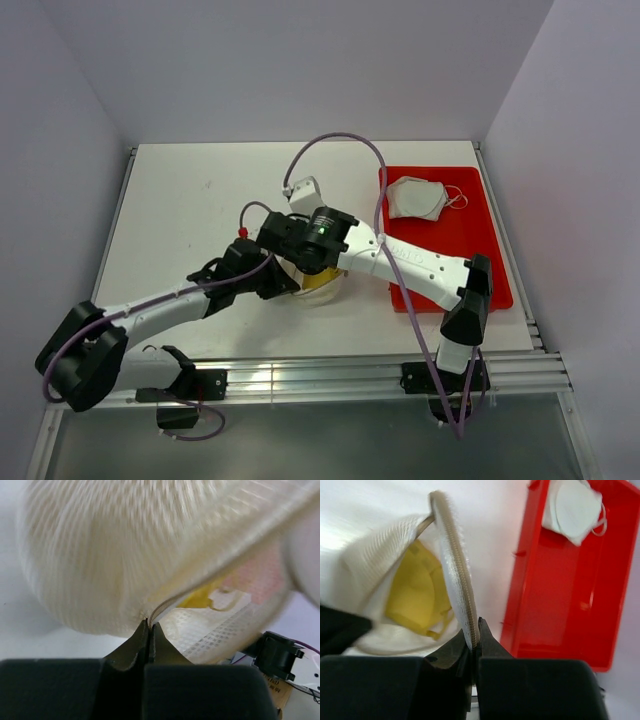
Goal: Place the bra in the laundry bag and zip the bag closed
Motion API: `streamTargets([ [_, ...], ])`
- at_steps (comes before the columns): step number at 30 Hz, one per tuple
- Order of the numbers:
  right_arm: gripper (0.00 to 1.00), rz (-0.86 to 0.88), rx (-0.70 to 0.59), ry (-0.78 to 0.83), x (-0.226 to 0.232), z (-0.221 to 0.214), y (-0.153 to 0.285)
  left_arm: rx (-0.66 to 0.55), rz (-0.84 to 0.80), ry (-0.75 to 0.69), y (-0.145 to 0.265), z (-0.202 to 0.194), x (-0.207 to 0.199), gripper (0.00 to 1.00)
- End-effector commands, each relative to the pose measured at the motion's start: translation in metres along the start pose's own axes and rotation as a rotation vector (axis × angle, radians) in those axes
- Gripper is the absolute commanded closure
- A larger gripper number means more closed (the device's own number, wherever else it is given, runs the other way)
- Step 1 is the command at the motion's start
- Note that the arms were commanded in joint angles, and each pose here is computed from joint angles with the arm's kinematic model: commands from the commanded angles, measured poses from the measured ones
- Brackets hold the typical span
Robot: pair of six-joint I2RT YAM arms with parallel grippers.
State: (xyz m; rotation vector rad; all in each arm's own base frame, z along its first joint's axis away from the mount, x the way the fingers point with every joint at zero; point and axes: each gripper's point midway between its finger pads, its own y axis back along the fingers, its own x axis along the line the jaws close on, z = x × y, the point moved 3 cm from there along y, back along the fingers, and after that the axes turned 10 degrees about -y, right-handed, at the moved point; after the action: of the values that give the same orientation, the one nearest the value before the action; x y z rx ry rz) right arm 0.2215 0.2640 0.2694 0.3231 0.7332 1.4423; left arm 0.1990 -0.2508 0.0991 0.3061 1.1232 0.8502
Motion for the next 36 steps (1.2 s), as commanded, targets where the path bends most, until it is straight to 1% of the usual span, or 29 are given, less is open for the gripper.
streamTargets([
  [1, 1.0, -0.069, 0.008, -0.013, -0.022, -0.01, -0.016, -0.073, 0.002, -0.023, 0.02, 0.013, -0.011, 1.0],
  [2, 1.0, -0.088, 0.028, -0.009, -0.025, -0.017, -0.025, -0.08, 0.008, -0.027, 0.024, 0.014, -0.011, 1.0],
  [5, 1.0, -0.119, 0.053, -0.001, -0.029, -0.025, -0.031, -0.092, -0.02, -0.033, 0.036, 0.018, -0.022, 1.0],
  [9, 0.99, -0.023, 0.067, -0.014, -0.013, -0.027, -0.031, -0.139, -0.05, -0.04, 0.049, 0.03, -0.036, 1.0],
  [11, 0.95, -0.001, 0.083, -0.014, -0.002, -0.031, -0.032, -0.141, -0.037, -0.051, 0.05, 0.033, -0.037, 1.0],
  [12, 0.89, 0.026, 0.082, -0.02, 0.007, -0.031, -0.03, -0.142, -0.023, -0.053, 0.048, 0.034, -0.035, 1.0],
  [14, 0.84, 0.078, 0.085, -0.027, 0.023, -0.029, -0.025, -0.14, -0.013, -0.051, 0.045, 0.035, -0.033, 1.0],
  [15, 0.75, 0.109, 0.088, -0.036, 0.031, -0.029, -0.022, -0.132, 0.0, -0.042, 0.041, 0.035, -0.028, 1.0],
  [17, 0.66, 0.161, 0.084, -0.049, 0.044, -0.025, -0.015, -0.122, 0.011, -0.032, 0.037, 0.034, -0.023, 1.0],
  [18, 0.58, 0.195, 0.086, -0.063, 0.051, -0.023, -0.013, -0.119, 0.017, -0.024, 0.033, 0.034, -0.019, 1.0],
  [21, 0.47, 0.266, 0.078, -0.088, 0.065, -0.019, -0.01, -0.103, 0.014, -0.012, 0.028, 0.029, -0.013, 1.0],
  [25, 0.43, 0.326, 0.079, -0.122, 0.077, -0.018, -0.01, -0.105, 0.029, 0.001, 0.028, 0.028, -0.004, 1.0],
  [27, 0.43, 0.327, 0.068, -0.156, 0.073, -0.013, -0.011, -0.109, 0.043, 0.014, 0.028, 0.028, 0.004, 1.0],
  [31, 0.41, 0.326, 0.049, -0.249, 0.048, -0.003, -0.022, -0.114, 0.059, 0.04, 0.032, 0.03, 0.019, 1.0],
  [32, 0.4, 0.36, 0.072, -0.264, 0.04, -0.009, -0.021, -0.114, 0.063, 0.044, 0.032, 0.029, 0.023, 1.0],
  [33, 0.39, 0.381, 0.054, -0.305, 0.035, 0.0, -0.027, -0.117, 0.064, 0.049, 0.033, 0.032, 0.027, 1.0],
  [36, 0.39, 0.426, 0.057, -0.352, 0.021, -0.005, -0.032, -0.114, 0.068, 0.059, 0.032, 0.033, 0.033, 1.0],
])
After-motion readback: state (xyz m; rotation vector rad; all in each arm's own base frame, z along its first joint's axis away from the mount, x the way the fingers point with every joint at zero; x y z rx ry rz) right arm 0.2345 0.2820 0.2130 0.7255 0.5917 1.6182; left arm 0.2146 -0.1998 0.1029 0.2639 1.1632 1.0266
